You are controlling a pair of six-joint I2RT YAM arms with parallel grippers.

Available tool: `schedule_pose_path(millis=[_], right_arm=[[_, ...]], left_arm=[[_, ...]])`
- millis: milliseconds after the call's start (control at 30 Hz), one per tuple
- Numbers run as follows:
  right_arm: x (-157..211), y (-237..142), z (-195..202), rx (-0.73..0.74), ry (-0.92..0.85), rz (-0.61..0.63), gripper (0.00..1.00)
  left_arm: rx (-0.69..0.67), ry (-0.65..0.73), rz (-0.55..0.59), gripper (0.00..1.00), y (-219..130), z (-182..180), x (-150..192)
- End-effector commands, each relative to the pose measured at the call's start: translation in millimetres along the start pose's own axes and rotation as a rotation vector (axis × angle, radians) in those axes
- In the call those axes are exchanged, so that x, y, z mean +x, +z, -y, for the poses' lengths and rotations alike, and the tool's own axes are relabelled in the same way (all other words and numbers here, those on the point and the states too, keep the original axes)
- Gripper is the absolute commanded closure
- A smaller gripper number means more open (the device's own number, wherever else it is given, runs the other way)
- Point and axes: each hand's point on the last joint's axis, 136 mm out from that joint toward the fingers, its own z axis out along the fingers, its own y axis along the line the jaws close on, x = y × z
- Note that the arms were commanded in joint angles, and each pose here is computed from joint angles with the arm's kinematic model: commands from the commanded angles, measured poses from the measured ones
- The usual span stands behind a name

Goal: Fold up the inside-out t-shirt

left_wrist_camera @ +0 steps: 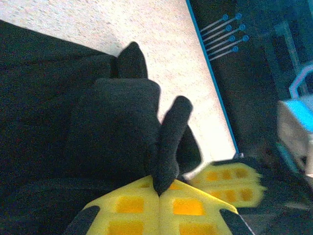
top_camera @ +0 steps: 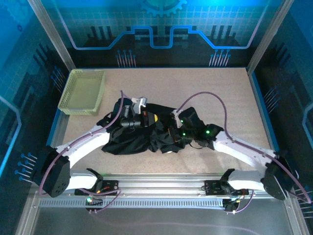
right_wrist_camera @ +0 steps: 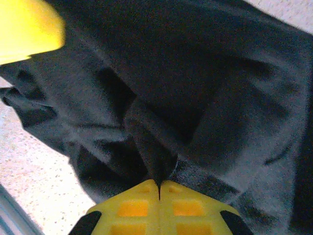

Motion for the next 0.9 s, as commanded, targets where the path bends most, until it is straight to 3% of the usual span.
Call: schedule_pose_path(millis=[0, 100, 233, 300, 400, 467, 633, 867], right_arm=[[-7, -23, -11, -0.057, -0.065, 0.085, 1.00], [-11, -48, -24, -0.151, -0.092, 0.180, 1.00], [-15, -70, -30, -0.213, -0.114, 0.279, 1.00], [-15, -74, -28, -0.215, -0.111, 0.299, 1.00], [-11, -69, -27, -0.220, -0.111, 0.277, 1.00], [-10, -67, -30, -0.239, -0.114, 0.266, 1.00], [-9, -64, -33, -0.252, -0.123, 0.262, 1.00], [-7, -63, -33, -0.252, -0.123, 0.256, 1.00]], left_arm=[[-0.048, -0.053, 0.006, 1.00, -2, -17, -4], [-0.108, -0.088, -0.032, 0.97, 6, -34, -2], [-0.254, -0.085, -0.097, 0.76, 9, -60, 6], [-0.316, -0.059, -0.114, 0.60, 4, -66, 9], [-0.336, 0.052, -0.109, 0.41, -4, -49, 11], [-0.317, 0.144, -0.092, 0.34, -10, -26, 13], [-0.228, 0.266, -0.087, 0.31, -12, 21, 20], [-0.285, 0.236, -0.173, 0.38, 8, 8, 25]])
